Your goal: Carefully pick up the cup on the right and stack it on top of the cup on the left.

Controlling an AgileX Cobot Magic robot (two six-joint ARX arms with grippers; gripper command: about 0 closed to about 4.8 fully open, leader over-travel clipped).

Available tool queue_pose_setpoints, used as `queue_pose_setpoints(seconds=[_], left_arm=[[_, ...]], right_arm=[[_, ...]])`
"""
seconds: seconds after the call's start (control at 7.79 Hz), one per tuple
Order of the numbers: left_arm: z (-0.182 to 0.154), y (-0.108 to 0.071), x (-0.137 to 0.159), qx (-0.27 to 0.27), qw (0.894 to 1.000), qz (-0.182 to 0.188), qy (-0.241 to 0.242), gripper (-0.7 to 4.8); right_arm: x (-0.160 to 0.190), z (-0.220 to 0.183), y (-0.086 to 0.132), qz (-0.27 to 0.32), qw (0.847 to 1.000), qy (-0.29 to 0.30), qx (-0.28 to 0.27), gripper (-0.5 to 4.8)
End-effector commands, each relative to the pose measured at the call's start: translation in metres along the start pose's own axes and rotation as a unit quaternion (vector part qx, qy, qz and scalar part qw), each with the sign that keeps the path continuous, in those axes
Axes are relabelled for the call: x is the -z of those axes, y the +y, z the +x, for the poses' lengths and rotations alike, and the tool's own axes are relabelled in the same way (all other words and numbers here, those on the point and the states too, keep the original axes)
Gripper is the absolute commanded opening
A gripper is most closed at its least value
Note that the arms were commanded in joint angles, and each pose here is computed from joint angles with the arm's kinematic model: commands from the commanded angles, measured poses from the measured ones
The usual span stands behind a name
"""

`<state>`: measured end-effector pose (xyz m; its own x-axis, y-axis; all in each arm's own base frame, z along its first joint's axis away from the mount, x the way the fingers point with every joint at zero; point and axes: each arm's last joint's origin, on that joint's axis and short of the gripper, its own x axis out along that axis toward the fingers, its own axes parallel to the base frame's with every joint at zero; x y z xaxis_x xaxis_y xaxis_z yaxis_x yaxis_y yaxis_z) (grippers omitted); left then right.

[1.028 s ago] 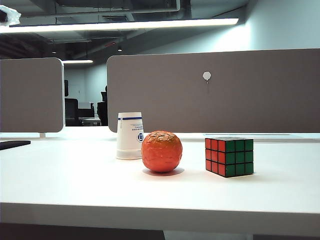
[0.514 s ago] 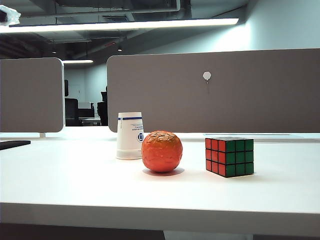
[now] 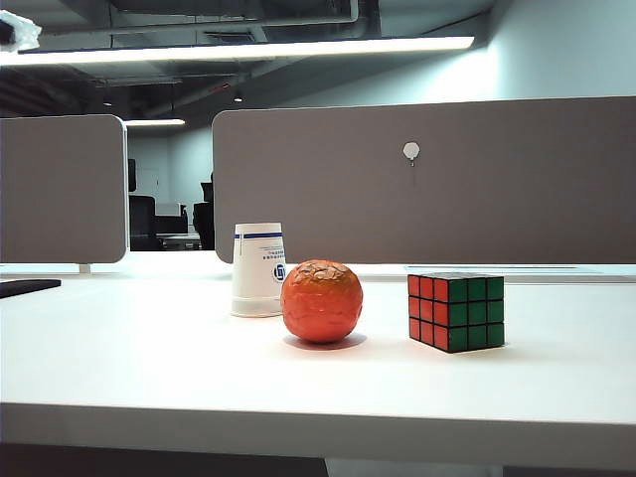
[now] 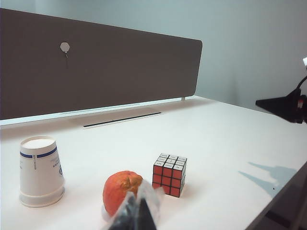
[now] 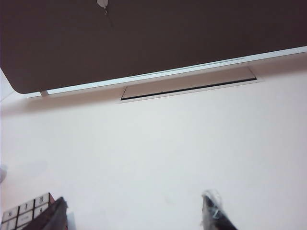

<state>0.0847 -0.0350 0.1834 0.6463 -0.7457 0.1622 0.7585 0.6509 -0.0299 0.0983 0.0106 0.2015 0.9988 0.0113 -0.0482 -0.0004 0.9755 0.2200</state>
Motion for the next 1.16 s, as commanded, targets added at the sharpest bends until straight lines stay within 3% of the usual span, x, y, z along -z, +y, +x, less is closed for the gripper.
queue_pose_setpoints(seconds=[0.13,0.39,0.51,0.64,0.77,0.9,1.16], left_arm=[[0.0,0.0,-0.001,0.001,1.0,0.001,-0.003,-0.04],[0.0,0.0,-0.001,0.001,1.0,0.001,-0.003,-0.04],[0.0,0.0,0.0,0.0,1.0,-0.004,0.003,-0.05],[0.0,0.0,0.0,0.0,1.0,-0.003,0.003,-0.05],[0.0,0.0,0.0,-0.002,1.0,-0.004,0.003,-0.05],[0.0,0.005,0.003,-0.082,0.996,-0.013,0.006,-0.05],[-0.001,0.006,0.003,-0.1,0.995,-0.015,0.007,-0.05]], right_arm=[[0.021,0.005,-0.004,-0.017,1.0,0.024,0.006,3.59],[0.043,0.008,-0.009,-0.047,0.998,0.042,0.008,3.55],[0.049,0.008,-0.011,-0.075,0.995,0.064,0.013,3.03],[0.05,0.008,-0.011,-0.075,0.995,0.067,0.013,3.03],[0.053,0.008,-0.011,-0.079,0.993,0.082,0.016,0.92],[0.052,0.008,-0.012,-0.101,0.991,0.077,0.027,-0.06],[0.052,0.008,-0.012,-0.101,0.991,0.076,0.031,-0.05]])
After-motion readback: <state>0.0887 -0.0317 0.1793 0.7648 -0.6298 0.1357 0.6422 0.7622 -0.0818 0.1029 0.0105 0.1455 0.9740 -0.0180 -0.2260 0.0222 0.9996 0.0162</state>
